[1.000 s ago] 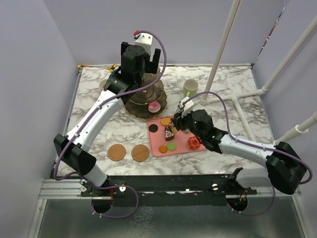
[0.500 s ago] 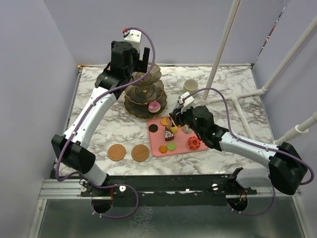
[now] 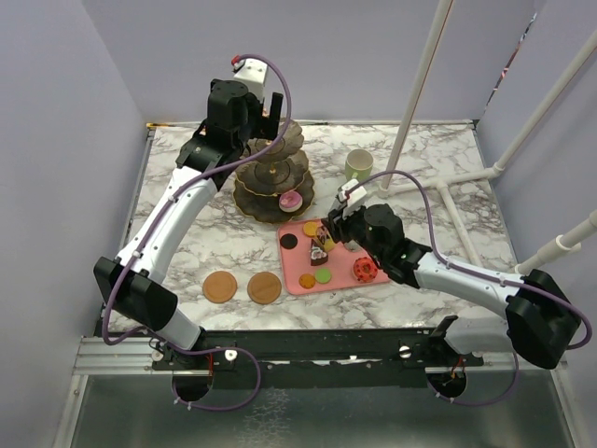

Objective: Serve the afternoon tea
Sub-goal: Pick up the desert from the tray, then place the desert on the desert table.

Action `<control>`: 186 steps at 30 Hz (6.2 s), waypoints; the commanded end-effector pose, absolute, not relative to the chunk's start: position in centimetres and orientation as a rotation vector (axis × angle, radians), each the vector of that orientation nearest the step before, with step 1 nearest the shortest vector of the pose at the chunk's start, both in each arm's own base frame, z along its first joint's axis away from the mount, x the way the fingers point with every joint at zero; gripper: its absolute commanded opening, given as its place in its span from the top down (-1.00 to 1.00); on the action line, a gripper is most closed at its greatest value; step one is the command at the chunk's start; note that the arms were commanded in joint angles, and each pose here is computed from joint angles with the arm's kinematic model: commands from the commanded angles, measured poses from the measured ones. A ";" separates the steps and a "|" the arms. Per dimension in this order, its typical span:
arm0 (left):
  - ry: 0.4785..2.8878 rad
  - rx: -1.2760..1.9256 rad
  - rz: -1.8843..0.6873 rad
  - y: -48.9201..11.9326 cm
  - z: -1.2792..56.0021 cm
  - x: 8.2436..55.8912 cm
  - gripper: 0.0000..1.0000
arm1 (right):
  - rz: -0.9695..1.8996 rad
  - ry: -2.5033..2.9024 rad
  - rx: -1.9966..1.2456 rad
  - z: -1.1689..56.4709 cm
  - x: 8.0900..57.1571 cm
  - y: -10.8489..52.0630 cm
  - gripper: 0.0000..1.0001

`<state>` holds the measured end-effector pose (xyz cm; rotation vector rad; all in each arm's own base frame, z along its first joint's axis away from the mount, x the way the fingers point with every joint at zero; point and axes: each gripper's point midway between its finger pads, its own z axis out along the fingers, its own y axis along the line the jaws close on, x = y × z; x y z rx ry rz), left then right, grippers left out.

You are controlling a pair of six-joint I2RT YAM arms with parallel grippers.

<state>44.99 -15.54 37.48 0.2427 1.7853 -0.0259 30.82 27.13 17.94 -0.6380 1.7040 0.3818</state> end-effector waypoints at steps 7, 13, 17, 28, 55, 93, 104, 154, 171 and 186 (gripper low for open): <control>1.726 0.255 -0.069 -15.3 40.0 43.5 -0.98 | 0.493 1.694 -0.629 17.7 28.8 27.4 0.31; 1.717 0.248 -0.086 -15.5 40.5 43.6 -0.98 | 0.488 1.693 -0.594 17.3 29.6 27.7 0.16; 1.716 0.248 -0.086 -15.5 40.6 43.6 -0.98 | 0.479 1.688 -0.594 17.4 30.1 28.1 -0.02; 1.715 0.246 -0.076 -15.3 40.6 43.5 -0.98 | 0.421 1.711 -0.588 15.9 30.2 28.2 0.28; 1.700 0.241 -0.094 -15.4 41.3 43.1 -0.97 | 0.274 1.568 -0.588 17.3 30.1 26.5 0.98; 1.686 0.266 -0.101 -15.6 41.8 42.9 -0.96 | 0.313 1.600 -0.621 14.8 30.0 27.5 -0.13; 1.687 0.270 -0.093 -15.5 41.7 42.9 -0.96 | 0.327 1.600 -0.606 14.7 29.9 27.5 0.37; 1.701 0.255 -0.083 -15.2 41.2 43.0 -0.96 | 0.499 1.400 -0.616 19.4 37.9 40.9 0.93; 1.699 0.255 -0.067 -14.9 41.3 42.9 -0.97 | 0.379 1.493 -0.713 15.7 41.4 36.0 0.90; 1.691 0.251 -0.063 -14.6 41.6 42.6 -0.98 | 0.358 1.466 -0.732 17.2 41.6 34.6 0.06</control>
